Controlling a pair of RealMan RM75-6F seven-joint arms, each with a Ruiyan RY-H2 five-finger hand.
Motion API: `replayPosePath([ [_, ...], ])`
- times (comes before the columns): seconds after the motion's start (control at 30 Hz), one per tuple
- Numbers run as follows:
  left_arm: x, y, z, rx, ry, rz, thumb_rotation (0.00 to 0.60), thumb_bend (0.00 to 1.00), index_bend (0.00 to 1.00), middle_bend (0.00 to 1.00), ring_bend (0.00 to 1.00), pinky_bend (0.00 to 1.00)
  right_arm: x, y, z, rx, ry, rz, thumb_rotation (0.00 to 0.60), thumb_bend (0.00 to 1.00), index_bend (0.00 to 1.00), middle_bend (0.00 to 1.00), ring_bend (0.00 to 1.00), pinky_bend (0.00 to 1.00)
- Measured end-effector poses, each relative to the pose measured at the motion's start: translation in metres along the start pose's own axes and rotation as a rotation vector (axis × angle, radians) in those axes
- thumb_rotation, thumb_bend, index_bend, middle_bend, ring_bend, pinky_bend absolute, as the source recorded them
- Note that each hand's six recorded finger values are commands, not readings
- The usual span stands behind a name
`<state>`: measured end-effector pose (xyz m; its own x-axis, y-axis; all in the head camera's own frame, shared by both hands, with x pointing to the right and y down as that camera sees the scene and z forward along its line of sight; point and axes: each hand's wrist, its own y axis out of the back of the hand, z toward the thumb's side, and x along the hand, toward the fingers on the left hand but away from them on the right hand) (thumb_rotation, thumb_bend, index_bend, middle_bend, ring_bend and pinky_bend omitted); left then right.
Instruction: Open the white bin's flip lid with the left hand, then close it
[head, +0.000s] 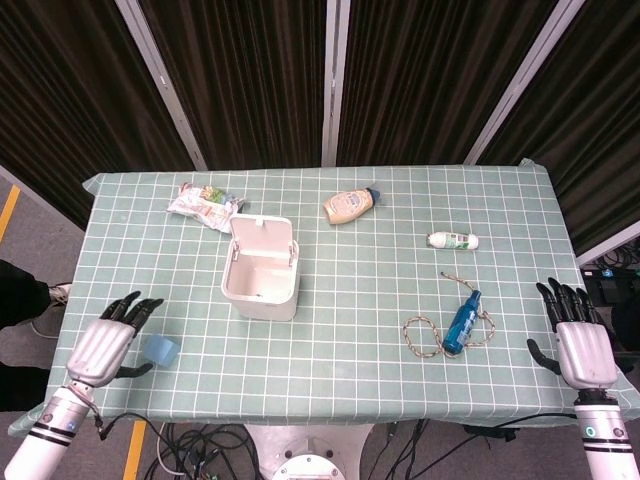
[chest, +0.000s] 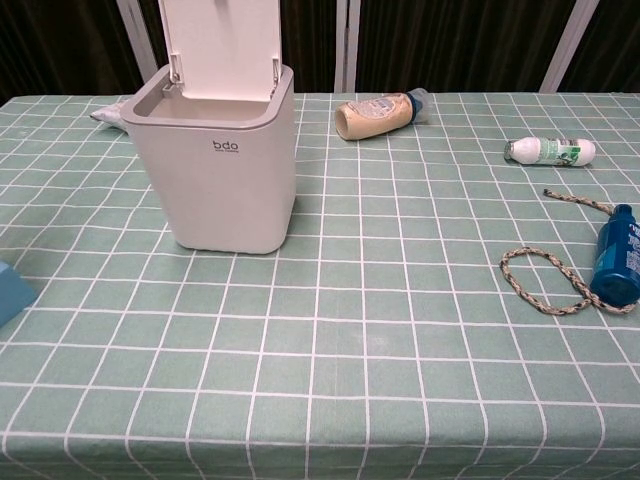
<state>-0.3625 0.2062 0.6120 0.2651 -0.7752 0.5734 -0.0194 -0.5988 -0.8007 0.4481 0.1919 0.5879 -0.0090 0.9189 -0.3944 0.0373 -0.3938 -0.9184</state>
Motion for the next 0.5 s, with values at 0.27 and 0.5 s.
replayPosePath([
  [0.27,0.004,-0.04,0.0,-0.024,-0.016,-0.085,0.6,0.09,0.15,0.19,0.07,0.22,-0.003,0.004,0.007,0.011,0.012,0.001,0.6,0.21,0.0,0.0,0.0,0.0],
  [0.5,0.016,-0.052,0.001,-0.011,-0.04,-0.088,0.6,0.19,0.19,0.22,0.09,0.25,-0.002,0.002,0.005,0.008,0.005,0.004,0.6,0.21,0.0,0.0,0.0,0.0],
])
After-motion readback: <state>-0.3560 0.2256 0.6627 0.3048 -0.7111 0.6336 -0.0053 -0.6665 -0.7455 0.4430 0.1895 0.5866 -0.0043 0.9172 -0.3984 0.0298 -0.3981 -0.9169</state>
